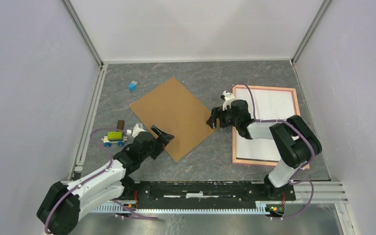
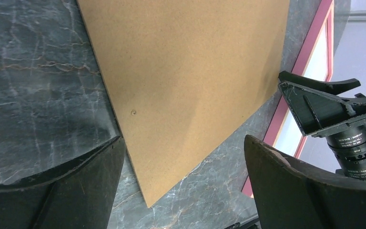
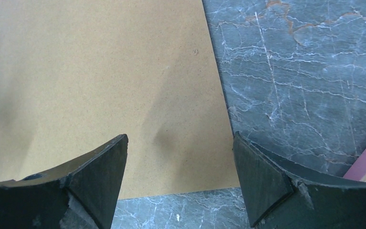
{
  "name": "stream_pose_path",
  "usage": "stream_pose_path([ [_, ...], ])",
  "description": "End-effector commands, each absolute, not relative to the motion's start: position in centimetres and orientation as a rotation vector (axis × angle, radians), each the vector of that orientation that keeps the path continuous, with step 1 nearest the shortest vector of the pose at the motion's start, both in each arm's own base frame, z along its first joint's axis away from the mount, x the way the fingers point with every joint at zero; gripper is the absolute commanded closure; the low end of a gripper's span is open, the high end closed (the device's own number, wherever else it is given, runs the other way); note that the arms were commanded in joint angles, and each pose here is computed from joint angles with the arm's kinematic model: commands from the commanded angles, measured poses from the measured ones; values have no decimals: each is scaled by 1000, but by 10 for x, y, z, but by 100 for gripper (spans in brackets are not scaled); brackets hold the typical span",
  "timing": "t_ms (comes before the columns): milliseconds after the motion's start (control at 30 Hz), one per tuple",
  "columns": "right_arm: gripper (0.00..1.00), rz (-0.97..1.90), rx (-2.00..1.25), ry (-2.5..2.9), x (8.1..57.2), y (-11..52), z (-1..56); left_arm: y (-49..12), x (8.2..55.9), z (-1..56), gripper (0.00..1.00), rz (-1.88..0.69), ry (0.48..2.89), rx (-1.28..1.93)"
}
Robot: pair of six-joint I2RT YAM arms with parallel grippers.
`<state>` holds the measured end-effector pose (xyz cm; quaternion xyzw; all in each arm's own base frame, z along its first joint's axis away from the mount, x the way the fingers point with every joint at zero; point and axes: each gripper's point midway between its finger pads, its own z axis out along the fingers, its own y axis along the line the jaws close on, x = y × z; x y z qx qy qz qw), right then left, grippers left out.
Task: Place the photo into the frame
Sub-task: Turn over the photo frame item at the center of the board.
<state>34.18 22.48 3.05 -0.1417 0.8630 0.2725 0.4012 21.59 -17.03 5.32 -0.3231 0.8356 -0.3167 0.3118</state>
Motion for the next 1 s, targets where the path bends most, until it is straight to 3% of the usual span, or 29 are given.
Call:
stream_pose_path([
  [0, 13, 740, -369, 2337, 311, 228, 3, -158, 211, 46, 0, -802, 2176, -921],
  [133, 13, 746, -374, 2339, 311, 229, 3, -160, 218, 49, 0, -823, 2140, -923],
  [333, 13, 751, -376, 2342, 311, 229, 1, -140, 228, 43, 0, -647, 2120, -906],
  [567, 13, 759, -384, 2343, 311, 231, 1, -145, 243, 36, 0, -682, 2054, -992],
  [700, 14, 774, -396, 2346, 310, 233, -1, -170, 253, 49, 1, -882, 2029, -959],
  [867, 14, 831, -422, 2330, 307, 240, 1, -201, 259, 117, 15, -1221, 1835, -786],
  [967, 14, 837, -423, 2331, 307, 241, 1, -215, 259, 162, 19, -1309, 1783, -666],
])
